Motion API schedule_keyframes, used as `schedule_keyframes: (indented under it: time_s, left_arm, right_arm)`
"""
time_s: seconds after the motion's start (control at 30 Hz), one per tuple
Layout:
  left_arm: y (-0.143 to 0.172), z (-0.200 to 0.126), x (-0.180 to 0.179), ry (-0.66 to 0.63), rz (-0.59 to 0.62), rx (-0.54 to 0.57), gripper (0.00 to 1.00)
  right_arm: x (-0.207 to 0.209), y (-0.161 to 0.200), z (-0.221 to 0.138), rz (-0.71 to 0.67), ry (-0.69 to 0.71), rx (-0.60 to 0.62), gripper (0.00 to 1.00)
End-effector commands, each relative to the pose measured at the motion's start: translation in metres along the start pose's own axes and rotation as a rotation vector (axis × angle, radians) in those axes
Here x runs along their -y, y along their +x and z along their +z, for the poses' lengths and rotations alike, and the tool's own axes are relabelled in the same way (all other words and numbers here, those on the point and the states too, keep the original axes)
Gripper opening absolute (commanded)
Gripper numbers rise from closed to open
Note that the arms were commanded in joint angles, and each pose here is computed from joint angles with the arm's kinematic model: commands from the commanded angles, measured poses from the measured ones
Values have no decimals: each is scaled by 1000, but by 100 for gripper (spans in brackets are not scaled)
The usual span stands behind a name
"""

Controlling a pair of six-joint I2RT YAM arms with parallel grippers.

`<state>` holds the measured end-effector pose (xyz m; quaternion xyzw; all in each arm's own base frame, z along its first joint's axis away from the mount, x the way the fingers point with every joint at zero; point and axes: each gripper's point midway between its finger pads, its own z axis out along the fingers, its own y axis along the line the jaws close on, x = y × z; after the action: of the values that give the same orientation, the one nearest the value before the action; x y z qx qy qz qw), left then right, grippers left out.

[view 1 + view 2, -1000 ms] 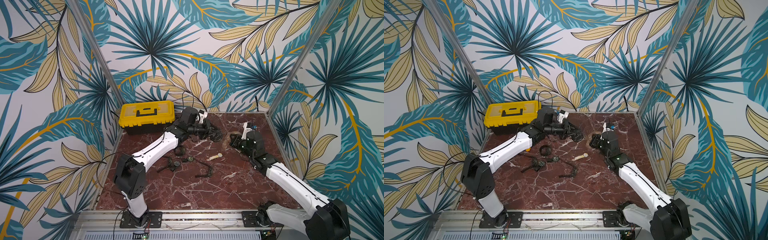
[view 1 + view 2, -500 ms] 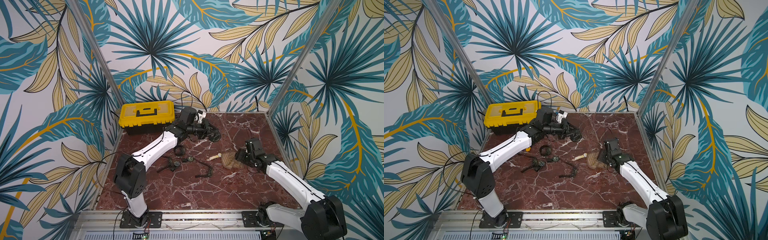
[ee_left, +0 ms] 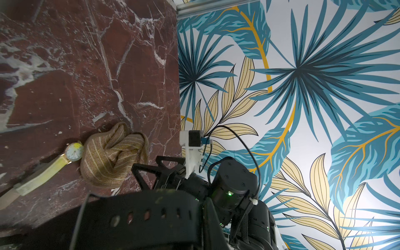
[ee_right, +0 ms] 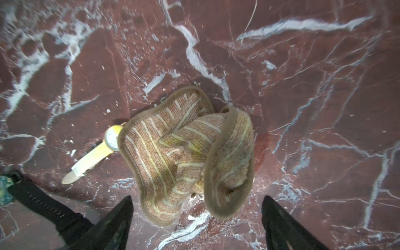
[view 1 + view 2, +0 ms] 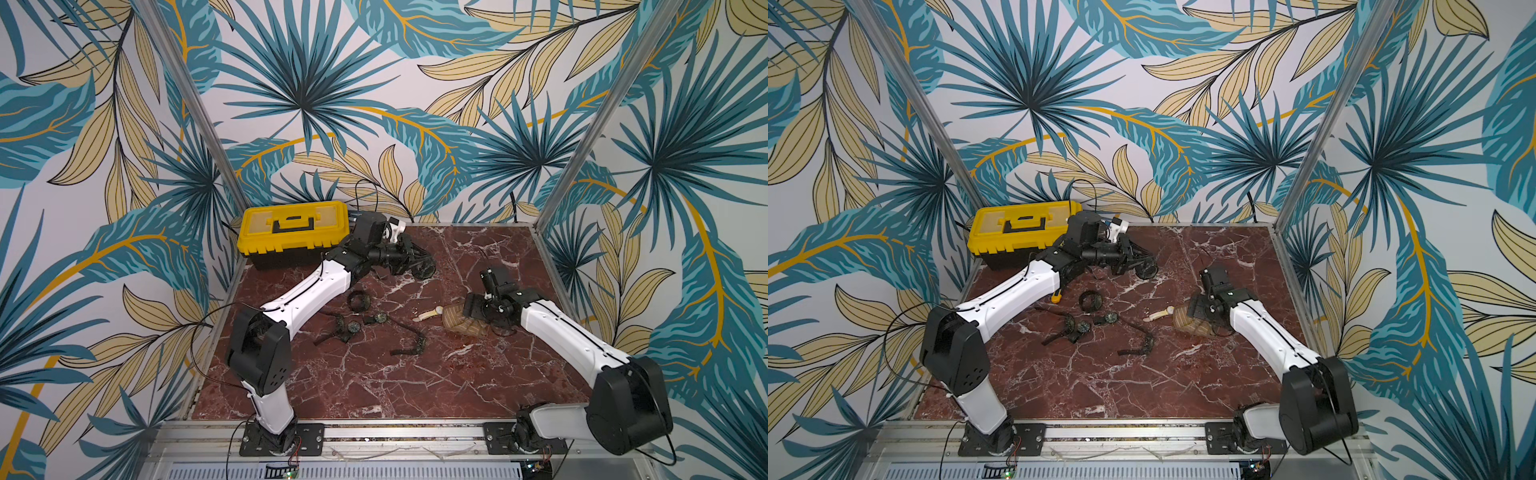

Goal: Wipe the watch dial
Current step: Place the cleaning item at the center of the board, then pick up the cleaning item at the center of the board.

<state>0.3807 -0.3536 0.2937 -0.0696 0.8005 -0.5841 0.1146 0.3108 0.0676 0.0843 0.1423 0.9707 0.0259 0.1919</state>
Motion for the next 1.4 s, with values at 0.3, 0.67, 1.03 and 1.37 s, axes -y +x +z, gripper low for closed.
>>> schedule_keyframes:
  time_s: [0.3,0.67,1.03,1.37]
  left_arm:
    - [-6,-11,-11,-26,12,22,0]
    - [-7,-12,-7,-17,-1,23,0]
    - [1,-3,23,28,38,1,0]
    - [15,0,41,23,92,12,0]
  right_arm:
    - [-2,12,52,-55,84,-154,79]
    - [-22,-3,22,-65,-83,-2,15]
    - [-94,-30,-126,-180,-611,475,8]
    - [-146,-36,-179,-274,-820,604,6]
